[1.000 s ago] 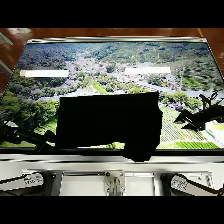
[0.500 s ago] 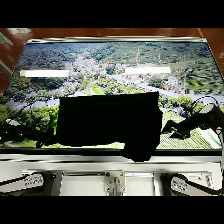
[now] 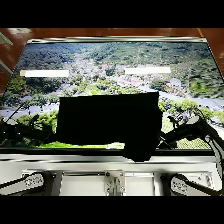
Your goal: Fold the shirts.
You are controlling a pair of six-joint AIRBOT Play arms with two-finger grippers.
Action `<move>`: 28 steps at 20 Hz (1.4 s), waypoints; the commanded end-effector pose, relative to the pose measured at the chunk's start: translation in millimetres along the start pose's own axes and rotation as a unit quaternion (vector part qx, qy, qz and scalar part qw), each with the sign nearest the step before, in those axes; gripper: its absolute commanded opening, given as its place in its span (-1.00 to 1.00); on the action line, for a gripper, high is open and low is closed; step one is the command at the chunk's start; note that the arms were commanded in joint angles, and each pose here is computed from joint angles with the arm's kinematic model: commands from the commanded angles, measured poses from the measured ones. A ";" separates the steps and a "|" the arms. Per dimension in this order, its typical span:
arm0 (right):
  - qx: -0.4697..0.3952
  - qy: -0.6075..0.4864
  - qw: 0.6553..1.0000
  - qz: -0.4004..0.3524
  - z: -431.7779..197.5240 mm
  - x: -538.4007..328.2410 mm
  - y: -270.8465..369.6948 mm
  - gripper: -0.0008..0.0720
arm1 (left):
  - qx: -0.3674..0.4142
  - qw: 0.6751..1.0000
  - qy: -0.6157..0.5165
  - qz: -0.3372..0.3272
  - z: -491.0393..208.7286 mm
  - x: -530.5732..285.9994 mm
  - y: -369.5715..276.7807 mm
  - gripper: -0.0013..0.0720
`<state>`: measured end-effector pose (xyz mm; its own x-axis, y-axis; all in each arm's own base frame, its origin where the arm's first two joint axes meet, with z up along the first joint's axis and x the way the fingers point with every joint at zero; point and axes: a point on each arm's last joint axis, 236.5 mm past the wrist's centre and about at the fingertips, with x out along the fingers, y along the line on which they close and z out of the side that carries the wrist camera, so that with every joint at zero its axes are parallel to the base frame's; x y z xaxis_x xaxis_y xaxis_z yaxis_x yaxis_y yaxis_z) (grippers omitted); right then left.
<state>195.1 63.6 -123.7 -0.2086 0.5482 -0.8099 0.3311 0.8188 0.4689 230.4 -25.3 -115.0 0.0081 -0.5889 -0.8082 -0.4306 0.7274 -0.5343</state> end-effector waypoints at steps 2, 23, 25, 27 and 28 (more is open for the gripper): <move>-0.007 -0.001 1.000 -0.015 -7.1 22.8 -4.8 0.43 | 0.001 1.000 -0.001 0.000 0.4 -0.4 -0.5 -0.87; -0.114 -0.297 0.948 0.027 223.4 -139.4 137.6 -0.80 | 0.114 0.980 -0.163 -0.007 176.4 -82.1 -109.8 -0.87; -0.092 -0.285 0.954 0.027 240.6 -119.1 125.8 -0.80 | 0.109 0.982 -0.150 -0.024 193.8 -65.6 -117.0 -0.87; -0.076 -0.268 0.960 0.023 250.2 -97.2 111.4 -0.80 | 0.106 0.984 -0.137 -0.036 207.4 -47.7 -121.3 -0.87; -0.070 -0.263 0.962 0.021 253.3 -89.8 106.5 -0.78 | 0.106 0.985 -0.132 -0.035 212.7 -38.6 -121.0 -0.87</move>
<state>472.8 60.0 -60.4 0.3263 0.4523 -0.8301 0.1529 0.8413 0.5185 453.0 -4.5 -53.6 0.2887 -0.5185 -0.8049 -0.2155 0.7839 -0.5822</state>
